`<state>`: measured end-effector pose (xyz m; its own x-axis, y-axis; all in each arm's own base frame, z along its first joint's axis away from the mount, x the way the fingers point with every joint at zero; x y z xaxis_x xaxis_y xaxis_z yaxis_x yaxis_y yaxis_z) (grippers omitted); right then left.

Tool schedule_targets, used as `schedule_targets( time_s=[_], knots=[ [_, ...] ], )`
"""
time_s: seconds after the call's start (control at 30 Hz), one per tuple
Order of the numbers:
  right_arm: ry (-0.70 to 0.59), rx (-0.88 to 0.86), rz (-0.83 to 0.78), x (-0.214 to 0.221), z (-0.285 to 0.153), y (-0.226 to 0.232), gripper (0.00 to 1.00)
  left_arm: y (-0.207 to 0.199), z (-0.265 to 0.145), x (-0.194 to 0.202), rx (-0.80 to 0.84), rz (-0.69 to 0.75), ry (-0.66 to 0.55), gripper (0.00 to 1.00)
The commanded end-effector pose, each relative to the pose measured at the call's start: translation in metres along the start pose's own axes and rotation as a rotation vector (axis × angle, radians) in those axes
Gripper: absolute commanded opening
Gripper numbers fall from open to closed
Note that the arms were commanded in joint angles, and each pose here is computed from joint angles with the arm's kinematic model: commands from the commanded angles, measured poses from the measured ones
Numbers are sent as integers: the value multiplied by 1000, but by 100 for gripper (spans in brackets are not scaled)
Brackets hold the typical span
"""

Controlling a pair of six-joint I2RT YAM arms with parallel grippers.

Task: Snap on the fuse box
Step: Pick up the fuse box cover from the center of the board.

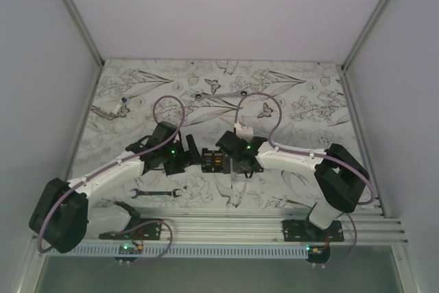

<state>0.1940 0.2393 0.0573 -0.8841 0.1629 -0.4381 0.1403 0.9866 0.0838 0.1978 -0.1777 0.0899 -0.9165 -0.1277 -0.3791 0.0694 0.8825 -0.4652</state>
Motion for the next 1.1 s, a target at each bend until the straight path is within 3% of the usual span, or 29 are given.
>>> schedule_targets(
  time_s=[0.0,0.13,0.3,0.5,0.9,1.07],
  knots=[
    [-34,-36,-14,-9,-9,2,83,-2,2,-7,-26,-22,5,90],
    [-38,-52,-45,-11,-13,2,82,4,7,-11,-70,-35,-1,84],
    [-70,-84,-75,-20,-24,3,83,30,21,-4,-198,-96,39,61],
    [-96,-113,-102,-27,-32,6,84,33,32,1,-222,-109,92,35],
    [-118,-159,-180,-40,-39,19,85,10,52,7,-205,-69,146,32],
    [-106,-194,-208,-47,-42,36,86,1,55,9,-176,-71,143,37]
  ],
)
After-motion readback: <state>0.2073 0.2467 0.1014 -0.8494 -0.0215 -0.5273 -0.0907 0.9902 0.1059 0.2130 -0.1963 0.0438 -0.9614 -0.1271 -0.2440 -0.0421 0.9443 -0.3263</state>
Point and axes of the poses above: each gripper's point midway between its finger pads, its own z axis out along the fingers, its own y axis along the line the jaws close on, x = y × z, the point moved 3 cm from there along -z, back along the fingers, and after that the axes turned 14 degrees about z, right-handed, at the moved point
